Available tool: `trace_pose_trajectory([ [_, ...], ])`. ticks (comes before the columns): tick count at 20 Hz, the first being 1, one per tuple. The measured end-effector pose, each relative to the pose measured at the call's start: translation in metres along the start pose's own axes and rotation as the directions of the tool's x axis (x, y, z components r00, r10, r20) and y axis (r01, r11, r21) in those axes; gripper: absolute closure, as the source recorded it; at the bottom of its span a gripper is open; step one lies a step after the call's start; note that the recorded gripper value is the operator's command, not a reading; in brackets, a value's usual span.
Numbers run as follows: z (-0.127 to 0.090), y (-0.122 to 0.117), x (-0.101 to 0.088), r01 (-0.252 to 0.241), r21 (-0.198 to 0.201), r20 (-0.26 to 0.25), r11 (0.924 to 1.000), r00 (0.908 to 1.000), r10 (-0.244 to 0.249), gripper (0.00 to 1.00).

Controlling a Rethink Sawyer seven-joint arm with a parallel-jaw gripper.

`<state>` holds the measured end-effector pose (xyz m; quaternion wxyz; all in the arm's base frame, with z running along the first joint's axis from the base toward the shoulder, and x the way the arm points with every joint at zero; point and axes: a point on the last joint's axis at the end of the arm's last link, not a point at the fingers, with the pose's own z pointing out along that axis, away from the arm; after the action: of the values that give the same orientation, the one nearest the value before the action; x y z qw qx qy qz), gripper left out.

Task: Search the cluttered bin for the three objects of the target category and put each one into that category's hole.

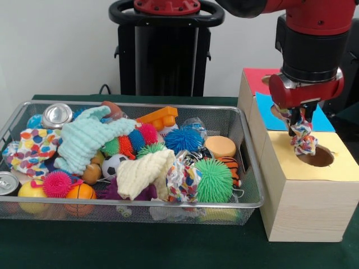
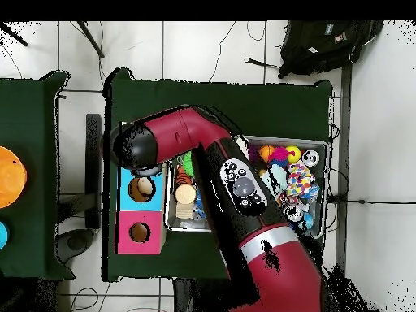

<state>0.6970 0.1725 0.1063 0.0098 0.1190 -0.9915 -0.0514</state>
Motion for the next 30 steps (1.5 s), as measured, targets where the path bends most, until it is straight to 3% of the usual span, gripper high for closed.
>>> trace_pose_trajectory([
  [18, 0.009, 0.027, -0.001, 0.036, -0.005, -0.007, 0.9993, 0.9993, -0.036, 1.00],
  [30, 0.018, 0.025, -0.012, 0.021, -0.015, 0.002, 0.9997, 0.9998, -0.021, 1.00],
])
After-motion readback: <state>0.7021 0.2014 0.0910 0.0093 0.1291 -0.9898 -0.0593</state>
